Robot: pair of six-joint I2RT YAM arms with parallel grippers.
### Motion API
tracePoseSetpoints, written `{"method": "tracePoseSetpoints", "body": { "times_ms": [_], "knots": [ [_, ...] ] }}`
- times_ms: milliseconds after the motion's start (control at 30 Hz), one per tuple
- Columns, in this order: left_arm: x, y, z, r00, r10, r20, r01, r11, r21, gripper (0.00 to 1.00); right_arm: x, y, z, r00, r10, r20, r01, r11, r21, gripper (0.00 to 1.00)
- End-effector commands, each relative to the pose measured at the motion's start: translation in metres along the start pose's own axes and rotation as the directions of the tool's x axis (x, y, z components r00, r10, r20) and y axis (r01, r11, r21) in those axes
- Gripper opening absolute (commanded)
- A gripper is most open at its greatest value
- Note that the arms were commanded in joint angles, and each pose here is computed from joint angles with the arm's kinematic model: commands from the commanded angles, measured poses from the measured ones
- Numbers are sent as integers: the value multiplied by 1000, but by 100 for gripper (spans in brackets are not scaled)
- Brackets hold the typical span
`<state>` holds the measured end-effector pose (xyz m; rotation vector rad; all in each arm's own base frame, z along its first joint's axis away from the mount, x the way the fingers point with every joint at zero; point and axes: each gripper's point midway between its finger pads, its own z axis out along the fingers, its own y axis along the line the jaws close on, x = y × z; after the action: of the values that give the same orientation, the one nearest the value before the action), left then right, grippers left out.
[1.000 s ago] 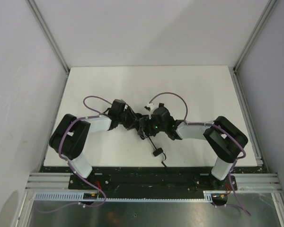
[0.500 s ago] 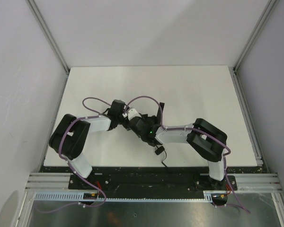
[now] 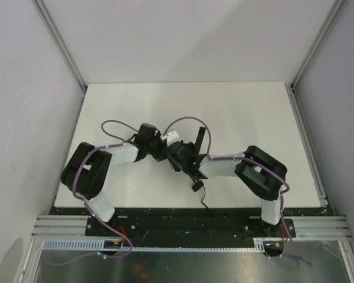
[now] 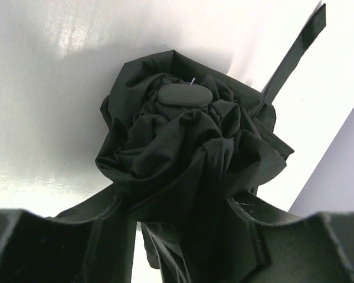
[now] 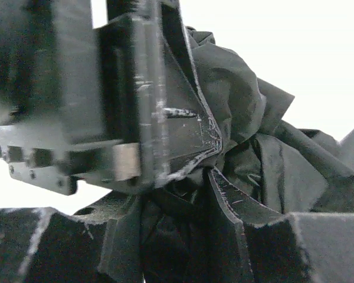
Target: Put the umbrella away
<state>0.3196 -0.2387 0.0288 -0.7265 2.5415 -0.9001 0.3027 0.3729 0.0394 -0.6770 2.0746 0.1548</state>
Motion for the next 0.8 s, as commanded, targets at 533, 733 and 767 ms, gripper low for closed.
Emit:
{"method": "tracePoseSetpoints", "body": {
  "times_ms": [533,733,767],
  "knots": [
    [38,72,0,993,75,-86,-93,970,-225,53,96,52,-26,608,488,-626,-793,347,-500,0],
    [36,81,3,994,76,-83,-94,965,-246,3,87,45,-29,640,487,-594,-768,383,-514,5],
    [36,79,3,993,80,-83,-98,966,-241,2,84,40,-30,666,482,-570,-746,421,-516,13]
  ]
}}
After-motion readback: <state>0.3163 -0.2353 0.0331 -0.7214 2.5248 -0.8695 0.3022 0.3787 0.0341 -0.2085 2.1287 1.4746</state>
